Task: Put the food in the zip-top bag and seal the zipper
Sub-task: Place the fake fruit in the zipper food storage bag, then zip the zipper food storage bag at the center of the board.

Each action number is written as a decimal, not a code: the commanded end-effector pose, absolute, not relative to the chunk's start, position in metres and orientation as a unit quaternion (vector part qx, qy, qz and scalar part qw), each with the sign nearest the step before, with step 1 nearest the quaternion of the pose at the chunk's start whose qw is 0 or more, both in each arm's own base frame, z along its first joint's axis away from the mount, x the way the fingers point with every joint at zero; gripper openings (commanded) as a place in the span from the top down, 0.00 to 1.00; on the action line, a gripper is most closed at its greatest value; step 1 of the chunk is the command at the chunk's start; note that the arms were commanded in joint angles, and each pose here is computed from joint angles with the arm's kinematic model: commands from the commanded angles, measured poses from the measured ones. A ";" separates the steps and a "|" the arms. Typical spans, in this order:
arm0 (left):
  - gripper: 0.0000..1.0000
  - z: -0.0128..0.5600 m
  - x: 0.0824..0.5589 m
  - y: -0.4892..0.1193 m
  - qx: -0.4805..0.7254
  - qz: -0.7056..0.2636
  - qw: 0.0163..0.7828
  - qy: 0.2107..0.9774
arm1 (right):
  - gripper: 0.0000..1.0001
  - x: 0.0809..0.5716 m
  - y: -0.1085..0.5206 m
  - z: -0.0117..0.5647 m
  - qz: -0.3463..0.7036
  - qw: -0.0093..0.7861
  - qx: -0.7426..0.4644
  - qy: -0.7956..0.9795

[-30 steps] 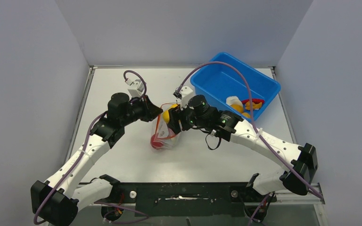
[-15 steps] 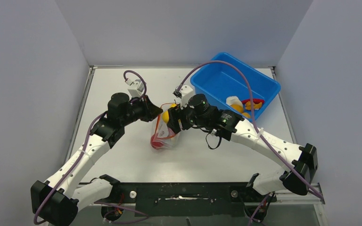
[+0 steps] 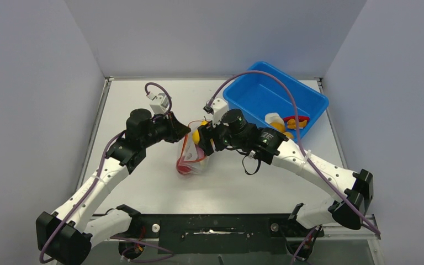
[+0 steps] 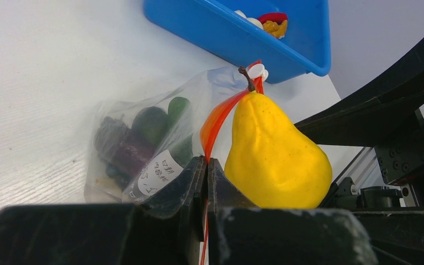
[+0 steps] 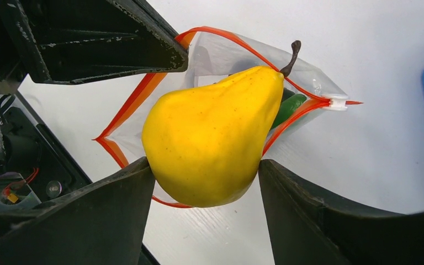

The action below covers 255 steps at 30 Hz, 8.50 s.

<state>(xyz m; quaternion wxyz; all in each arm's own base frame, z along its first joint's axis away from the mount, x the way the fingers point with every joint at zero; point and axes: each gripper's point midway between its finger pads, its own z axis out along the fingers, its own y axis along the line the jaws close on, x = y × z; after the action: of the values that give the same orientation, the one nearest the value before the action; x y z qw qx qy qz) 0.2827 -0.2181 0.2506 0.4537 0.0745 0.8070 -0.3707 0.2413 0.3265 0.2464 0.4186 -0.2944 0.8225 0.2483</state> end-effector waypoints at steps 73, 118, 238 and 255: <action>1.00 0.307 0.212 -0.236 0.381 -0.412 0.509 0.653 | 0.47 0.183 0.303 0.222 0.238 0.545 -0.586 0.551; 0.46 0.329 0.161 -0.241 0.531 -0.406 0.555 0.495 | 1.00 0.183 0.315 0.269 0.290 0.554 -0.548 0.556; 0.74 0.290 0.149 -0.295 0.638 -0.364 0.510 0.448 | 1.00 0.166 0.324 0.260 0.297 0.539 -0.595 0.517; 1.00 0.289 0.157 -0.275 0.617 -0.313 0.538 0.482 | 1.00 0.185 0.295 0.258 0.282 0.593 -0.539 0.527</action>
<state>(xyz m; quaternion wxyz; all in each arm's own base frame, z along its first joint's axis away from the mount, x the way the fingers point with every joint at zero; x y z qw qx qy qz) 0.1570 -0.2825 0.2697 0.5064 0.6239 0.4950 -0.3307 0.1749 0.3015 0.2317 0.5427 -0.5705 0.5468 0.2847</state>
